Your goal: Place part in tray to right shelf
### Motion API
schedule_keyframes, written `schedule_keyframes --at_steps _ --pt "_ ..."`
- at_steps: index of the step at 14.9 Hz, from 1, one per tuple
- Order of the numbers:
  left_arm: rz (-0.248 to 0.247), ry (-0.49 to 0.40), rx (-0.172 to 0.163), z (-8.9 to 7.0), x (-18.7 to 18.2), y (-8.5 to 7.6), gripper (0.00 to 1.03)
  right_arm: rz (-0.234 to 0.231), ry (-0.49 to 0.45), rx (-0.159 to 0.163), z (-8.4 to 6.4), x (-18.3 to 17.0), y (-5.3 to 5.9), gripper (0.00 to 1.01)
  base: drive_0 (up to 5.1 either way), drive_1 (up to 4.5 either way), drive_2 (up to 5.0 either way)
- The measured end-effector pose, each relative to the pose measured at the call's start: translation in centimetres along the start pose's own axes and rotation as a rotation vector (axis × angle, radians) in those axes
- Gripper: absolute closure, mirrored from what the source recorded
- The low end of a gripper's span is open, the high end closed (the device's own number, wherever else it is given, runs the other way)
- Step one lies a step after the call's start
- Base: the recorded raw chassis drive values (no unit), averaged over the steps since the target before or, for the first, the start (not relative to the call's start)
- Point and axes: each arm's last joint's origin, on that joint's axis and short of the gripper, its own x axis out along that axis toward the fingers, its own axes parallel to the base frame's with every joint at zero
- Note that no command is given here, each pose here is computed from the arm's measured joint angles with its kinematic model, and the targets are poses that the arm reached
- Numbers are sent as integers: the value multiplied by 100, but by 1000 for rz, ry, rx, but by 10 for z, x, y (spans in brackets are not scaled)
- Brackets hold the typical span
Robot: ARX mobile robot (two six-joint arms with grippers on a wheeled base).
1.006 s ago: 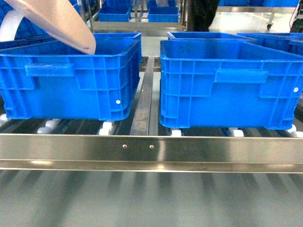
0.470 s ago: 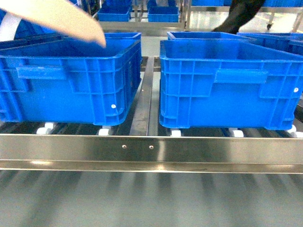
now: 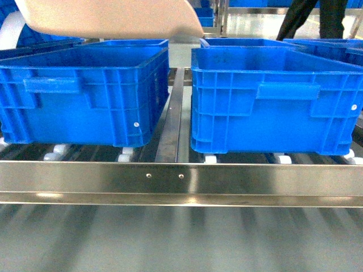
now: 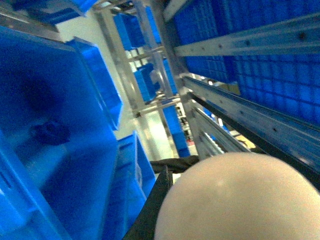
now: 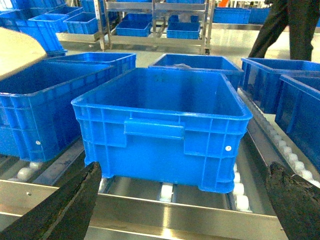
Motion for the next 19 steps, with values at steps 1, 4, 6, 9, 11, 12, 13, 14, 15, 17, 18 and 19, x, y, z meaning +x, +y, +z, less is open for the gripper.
schedule_keyframes --at_steps 1,4,6,9,11,12,13,14,15,17,18,19 --pt "-56 9 6 1 -15 -10 91 0 0 0 0 0 0 3 0 0 0" --pt "-153 0 100 -5 -49 -31 91 0 1 0 0 0 0 3 0 0 0" --pt "-70 118 327 -11 -49 -28 91 0 0 0 0 0 0 3 0 0 0" --pt "32 233 997 -4 -88 28 91 0 0 0 0 0 0 3 0 0 0" --pt "-23 205 1172 1 -105 35 91 0 1 0 0 0 0 3 0 0 0" --pt "-41 221 1232 2 -123 49 91 0 0 0 0 0 0 3 0 0 0" --pt "-25 240 1249 5 -132 62 91 0 0 0 0 0 0 3 0 0 0" --pt "-11 241 1255 11 -139 71 91 -8 -4 1 0 0 0 4 0 0 0" --pt "-7 222 1261 13 -146 74 91 -95 -24 1 0 -3 -1 16 0 0 0" --pt "-30 228 1258 12 -159 79 91 -142 -14 2 -14 -17 -4 41 0 0 0" --pt "-26 232 1259 11 -165 84 91 -134 -9 4 -20 -22 -10 54 0 0 0" --pt "-22 237 1259 11 -171 87 91 -152 -14 5 -23 -28 -14 67 0 0 0"
